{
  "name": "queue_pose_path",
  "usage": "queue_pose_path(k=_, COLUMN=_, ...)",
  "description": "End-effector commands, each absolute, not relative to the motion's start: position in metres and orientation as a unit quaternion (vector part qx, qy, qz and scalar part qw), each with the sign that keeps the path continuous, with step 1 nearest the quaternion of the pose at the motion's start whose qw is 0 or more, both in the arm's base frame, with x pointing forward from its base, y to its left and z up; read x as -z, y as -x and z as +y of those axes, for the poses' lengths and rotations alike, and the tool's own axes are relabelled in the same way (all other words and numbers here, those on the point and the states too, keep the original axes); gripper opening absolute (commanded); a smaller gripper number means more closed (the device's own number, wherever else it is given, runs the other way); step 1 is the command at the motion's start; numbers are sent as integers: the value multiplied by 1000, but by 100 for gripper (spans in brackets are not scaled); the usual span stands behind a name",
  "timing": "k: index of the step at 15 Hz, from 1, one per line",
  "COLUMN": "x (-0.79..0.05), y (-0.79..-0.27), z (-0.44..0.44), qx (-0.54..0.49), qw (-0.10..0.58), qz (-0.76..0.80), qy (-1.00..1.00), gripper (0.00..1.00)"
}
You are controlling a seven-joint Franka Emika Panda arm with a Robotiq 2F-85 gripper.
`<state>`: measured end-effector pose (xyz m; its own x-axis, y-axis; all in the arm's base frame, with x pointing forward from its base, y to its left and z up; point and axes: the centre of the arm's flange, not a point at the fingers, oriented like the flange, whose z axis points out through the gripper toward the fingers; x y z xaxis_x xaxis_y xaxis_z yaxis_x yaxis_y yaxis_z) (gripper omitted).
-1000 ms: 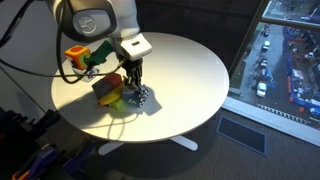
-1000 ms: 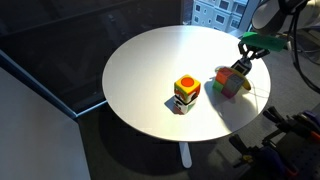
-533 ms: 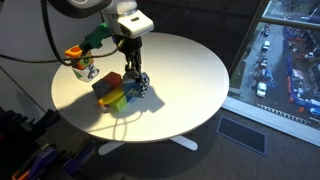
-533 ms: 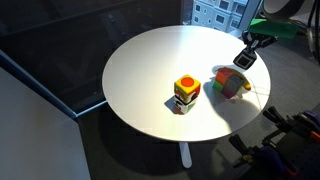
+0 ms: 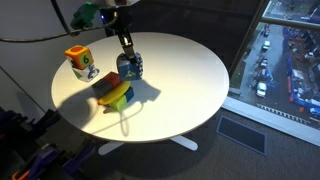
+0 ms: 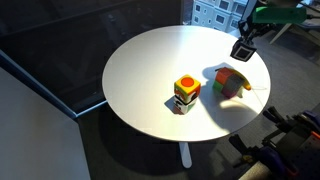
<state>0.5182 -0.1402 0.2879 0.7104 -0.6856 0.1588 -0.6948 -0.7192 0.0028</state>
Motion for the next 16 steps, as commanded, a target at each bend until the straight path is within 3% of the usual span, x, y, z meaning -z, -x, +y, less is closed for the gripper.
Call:
queue_pose_path(k=1, x=-307, y=-513, z=-114, qx=-69, qw=31, qz=-291, qy=-954, gripper=6)
queue_pose_path(k=16, x=-332, y=-505, z=-12, qx=-64, qw=25, qz=39, qy=-997, gripper=6)
